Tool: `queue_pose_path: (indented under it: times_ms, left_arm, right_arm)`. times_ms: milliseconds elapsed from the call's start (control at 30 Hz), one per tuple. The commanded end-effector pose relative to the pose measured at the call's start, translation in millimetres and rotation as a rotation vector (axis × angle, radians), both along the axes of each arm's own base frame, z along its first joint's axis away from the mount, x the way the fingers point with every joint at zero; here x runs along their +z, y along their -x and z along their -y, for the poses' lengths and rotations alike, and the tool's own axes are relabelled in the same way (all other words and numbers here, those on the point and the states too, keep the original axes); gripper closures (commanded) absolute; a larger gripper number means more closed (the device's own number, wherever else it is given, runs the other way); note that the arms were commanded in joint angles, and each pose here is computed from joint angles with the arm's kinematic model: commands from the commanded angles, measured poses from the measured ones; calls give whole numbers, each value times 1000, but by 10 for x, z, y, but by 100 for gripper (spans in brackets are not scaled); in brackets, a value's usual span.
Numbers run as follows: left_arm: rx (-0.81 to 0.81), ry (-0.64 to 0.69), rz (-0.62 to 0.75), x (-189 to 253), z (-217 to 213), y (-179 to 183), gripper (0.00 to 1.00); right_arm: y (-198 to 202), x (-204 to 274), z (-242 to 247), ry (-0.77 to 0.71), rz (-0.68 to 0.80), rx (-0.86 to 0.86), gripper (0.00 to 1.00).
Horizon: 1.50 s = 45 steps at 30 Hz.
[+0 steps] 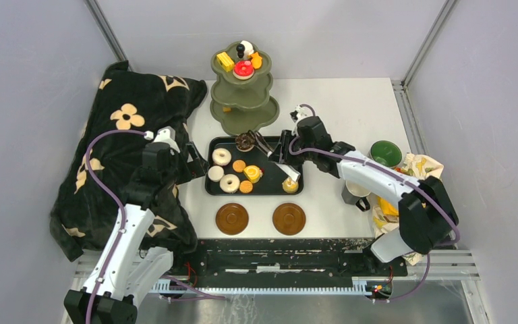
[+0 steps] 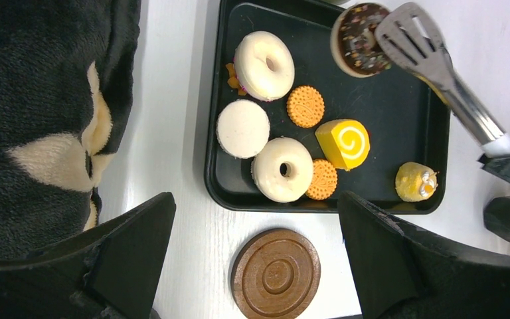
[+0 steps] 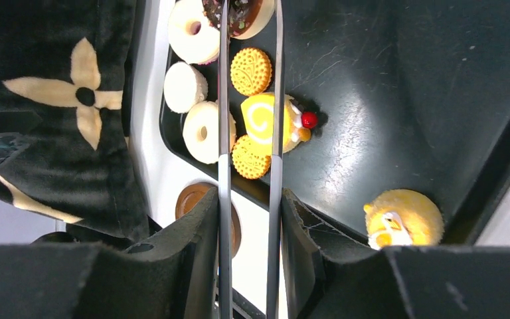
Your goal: Serve the afternoon tea
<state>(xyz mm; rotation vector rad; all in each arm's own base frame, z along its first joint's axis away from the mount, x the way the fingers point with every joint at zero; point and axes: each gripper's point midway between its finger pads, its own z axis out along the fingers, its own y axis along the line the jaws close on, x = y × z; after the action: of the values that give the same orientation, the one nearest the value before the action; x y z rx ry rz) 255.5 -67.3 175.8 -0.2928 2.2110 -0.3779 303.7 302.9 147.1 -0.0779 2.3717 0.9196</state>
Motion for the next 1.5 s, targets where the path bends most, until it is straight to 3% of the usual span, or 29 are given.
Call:
queue_pose_path:
  times_ms: [0, 233, 567, 967, 1467]
  left_arm:
    - [-20, -13, 55, 157, 14, -80, 1]
    - [-10, -16, 56, 161, 2, -98, 1]
    - [-10, -15, 69, 220, 0, -105, 1]
    - [-8, -27, 74, 258, -10, -153, 1]
    - [20, -52, 61, 232, -73, -176, 1]
  right_arm:
    - [-54, 398, 118, -41, 114, -18, 92]
    - [-129, 902, 278, -44, 226, -40, 92]
    - [-650, 1318, 516, -103, 317, -147, 93]
    - [-1342, 1298, 563, -159, 304, -220, 94]
    - [-1792, 1297, 392, -217, 313, -230, 95]
